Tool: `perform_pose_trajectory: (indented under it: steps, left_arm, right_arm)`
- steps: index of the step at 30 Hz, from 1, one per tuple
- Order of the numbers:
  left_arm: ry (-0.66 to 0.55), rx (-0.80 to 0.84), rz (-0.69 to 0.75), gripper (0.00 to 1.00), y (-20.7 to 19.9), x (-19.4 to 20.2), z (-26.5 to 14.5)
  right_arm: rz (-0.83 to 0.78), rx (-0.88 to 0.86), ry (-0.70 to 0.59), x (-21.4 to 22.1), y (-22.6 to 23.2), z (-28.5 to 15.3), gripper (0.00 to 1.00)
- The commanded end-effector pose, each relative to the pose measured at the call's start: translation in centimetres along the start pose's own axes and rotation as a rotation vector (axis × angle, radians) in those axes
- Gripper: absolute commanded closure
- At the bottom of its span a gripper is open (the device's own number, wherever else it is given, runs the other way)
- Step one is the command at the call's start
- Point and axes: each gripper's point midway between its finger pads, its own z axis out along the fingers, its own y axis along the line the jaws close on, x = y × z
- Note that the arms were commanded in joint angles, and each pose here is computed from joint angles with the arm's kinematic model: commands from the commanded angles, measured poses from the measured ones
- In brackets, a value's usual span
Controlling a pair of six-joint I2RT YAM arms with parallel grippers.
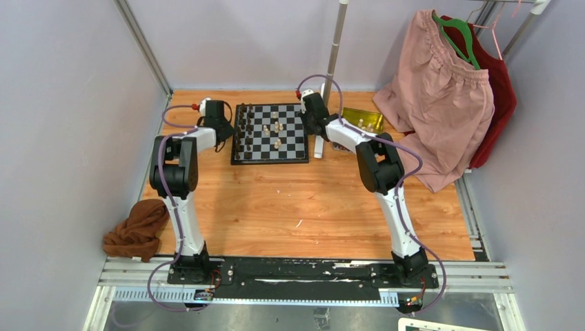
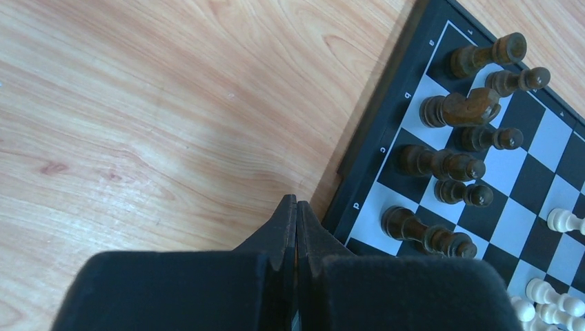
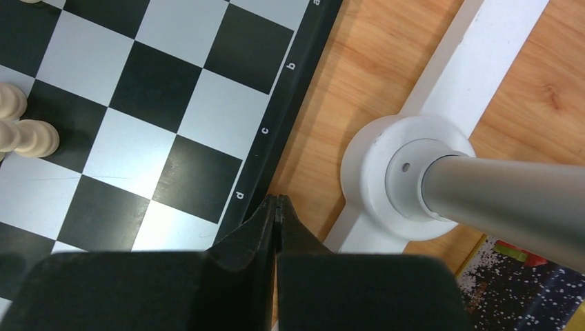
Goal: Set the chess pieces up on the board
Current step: Move the chessboard to the center of the board.
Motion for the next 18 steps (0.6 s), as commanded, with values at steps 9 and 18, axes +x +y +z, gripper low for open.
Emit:
perform_pose_trajectory:
  steps: [9, 18]
  left_arm:
    - [0.042, 0.066, 0.009, 1.00, -2.0, 1.7, 0.0]
    - [0.061, 0.057, 0.009, 1.00, -1.2, 2.7, -1.1]
  right_arm:
    - [0.073, -0.079, 0.056, 1.6, 1.5, 0.4, 1.00]
    - [0.067, -0.129, 0.064, 2.3, 3.4, -0.4, 1.00]
